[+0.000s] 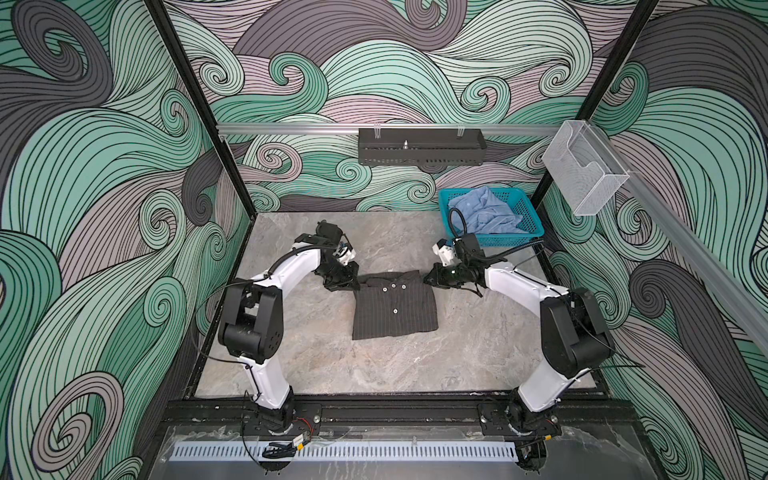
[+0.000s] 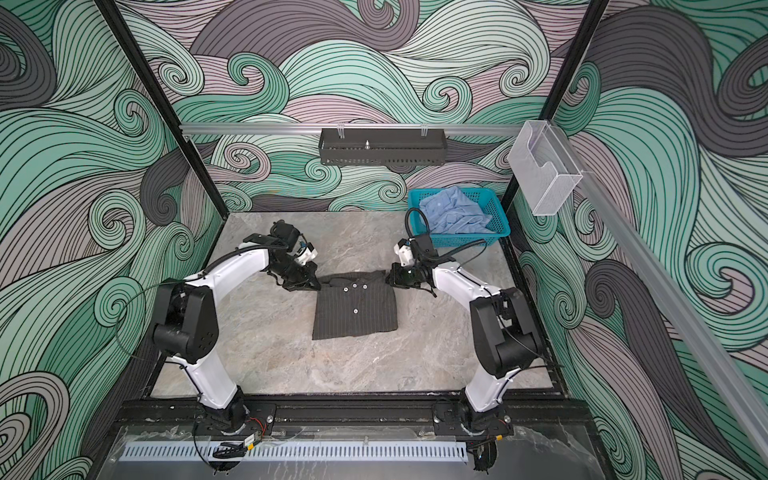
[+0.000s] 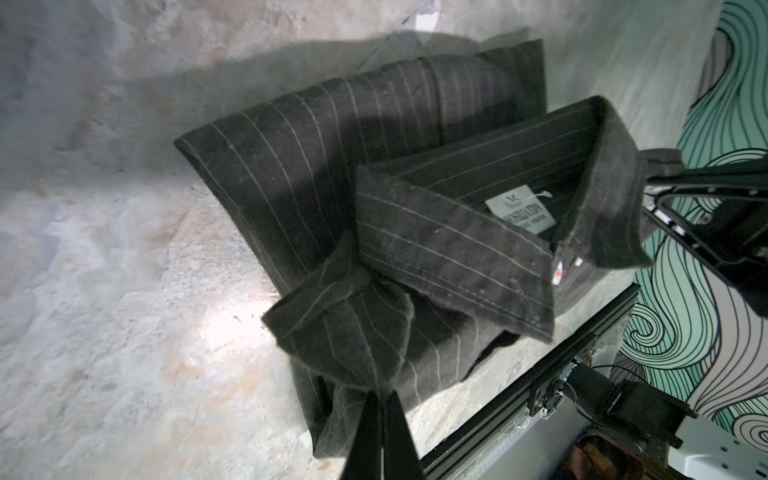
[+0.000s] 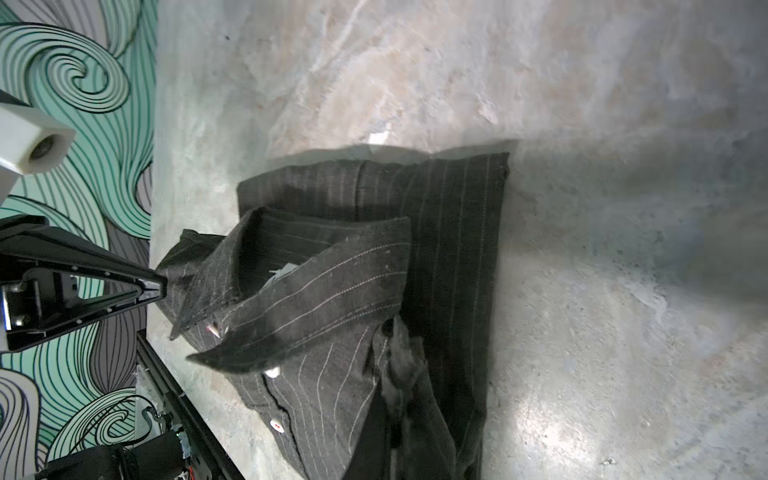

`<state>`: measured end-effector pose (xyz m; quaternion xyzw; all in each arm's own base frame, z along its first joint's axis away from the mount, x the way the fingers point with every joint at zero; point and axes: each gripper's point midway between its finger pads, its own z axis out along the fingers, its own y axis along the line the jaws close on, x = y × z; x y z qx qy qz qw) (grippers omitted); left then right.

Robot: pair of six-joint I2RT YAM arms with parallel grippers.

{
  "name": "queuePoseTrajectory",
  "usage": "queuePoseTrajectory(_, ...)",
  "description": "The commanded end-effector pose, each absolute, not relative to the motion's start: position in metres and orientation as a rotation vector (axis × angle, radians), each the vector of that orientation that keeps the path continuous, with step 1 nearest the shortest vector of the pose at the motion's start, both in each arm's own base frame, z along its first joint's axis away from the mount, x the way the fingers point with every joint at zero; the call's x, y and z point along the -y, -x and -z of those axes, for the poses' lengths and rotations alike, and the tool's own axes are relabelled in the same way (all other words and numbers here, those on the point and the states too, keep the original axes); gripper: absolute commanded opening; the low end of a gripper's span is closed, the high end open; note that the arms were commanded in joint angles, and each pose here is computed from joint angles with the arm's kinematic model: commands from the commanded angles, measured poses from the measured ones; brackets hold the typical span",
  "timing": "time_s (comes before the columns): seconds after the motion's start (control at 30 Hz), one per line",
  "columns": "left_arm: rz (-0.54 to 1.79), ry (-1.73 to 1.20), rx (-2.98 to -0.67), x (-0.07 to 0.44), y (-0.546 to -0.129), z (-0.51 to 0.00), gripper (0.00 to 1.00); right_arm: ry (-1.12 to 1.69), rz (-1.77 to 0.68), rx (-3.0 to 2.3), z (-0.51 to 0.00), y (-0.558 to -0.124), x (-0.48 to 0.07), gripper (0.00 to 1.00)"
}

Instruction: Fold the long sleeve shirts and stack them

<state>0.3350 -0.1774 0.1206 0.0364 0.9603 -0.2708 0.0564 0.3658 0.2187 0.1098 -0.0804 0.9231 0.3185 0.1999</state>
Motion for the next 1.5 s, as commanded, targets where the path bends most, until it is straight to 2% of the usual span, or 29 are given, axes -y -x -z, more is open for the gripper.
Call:
queuePoseTrajectory(0.0, 0.762, -0.051, -2.863, 0.163, -0.337, -0.128, 0.0, 0.322, -0.865, -2.518, -0.11, -0.369, -0.221, 0.07)
queuePoseTrajectory(0.13, 0.656, 0.047, -2.879, 0.148, -0.338, -0.111, 0.0, 0.376, -0.812, -2.498, -0.103, -0.378, -0.229, 0.09)
queuePoseTrajectory(0.33, 0.486, 0.172, -2.965, 0.131, -0.35, -0.07, 0.02, 0.302, -0.767, -2.642, -0.063, -0.395, -0.231, 0.16)
queuePoseTrajectory(0.43, 0.438, 0.206, -2.988, 0.126, -0.358, -0.059, 0.17, 0.241, -0.729, -2.707, -0.054, -0.401, -0.228, 0.23)
queuePoseTrajectory(0.6, 0.437, 0.204, -2.971, 0.127, -0.363, -0.071, 0.5, 0.173, -0.699, -2.777, -0.052, -0.396, -0.222, 0.4)
queuePoseTrajectory(0.73, 0.495, 0.163, -2.921, 0.131, -0.361, -0.093, 0.64, 0.19, -0.721, -2.733, -0.07, -0.392, -0.224, 0.49)
queuePoseTrajectory(0.9, 0.635, 0.187, -2.952, 0.146, -0.369, -0.088, 0.67, 0.2, -0.754, -2.722, -0.079, -0.396, -0.23, 0.54)
queuePoseTrajectory(1.1, 0.806, 0.266, -3.051, 0.162, -0.367, -0.064, 0.66, 0.183, -0.81, -2.75, -0.065, -0.4, -0.238, 0.55)
queuePoseTrajectory(1.23, 0.808, 0.312, -3.076, 0.156, -0.36, -0.059, 0.65, 0.169, -0.85, -2.76, -0.058, -0.402, -0.243, 0.53)
queuePoseTrajectory(1.47, 0.822, 0.348, -3.019, 0.143, -0.357, -0.079, 0.71, 0.163, -0.9, -2.783, -0.049, -0.403, -0.25, 0.51)
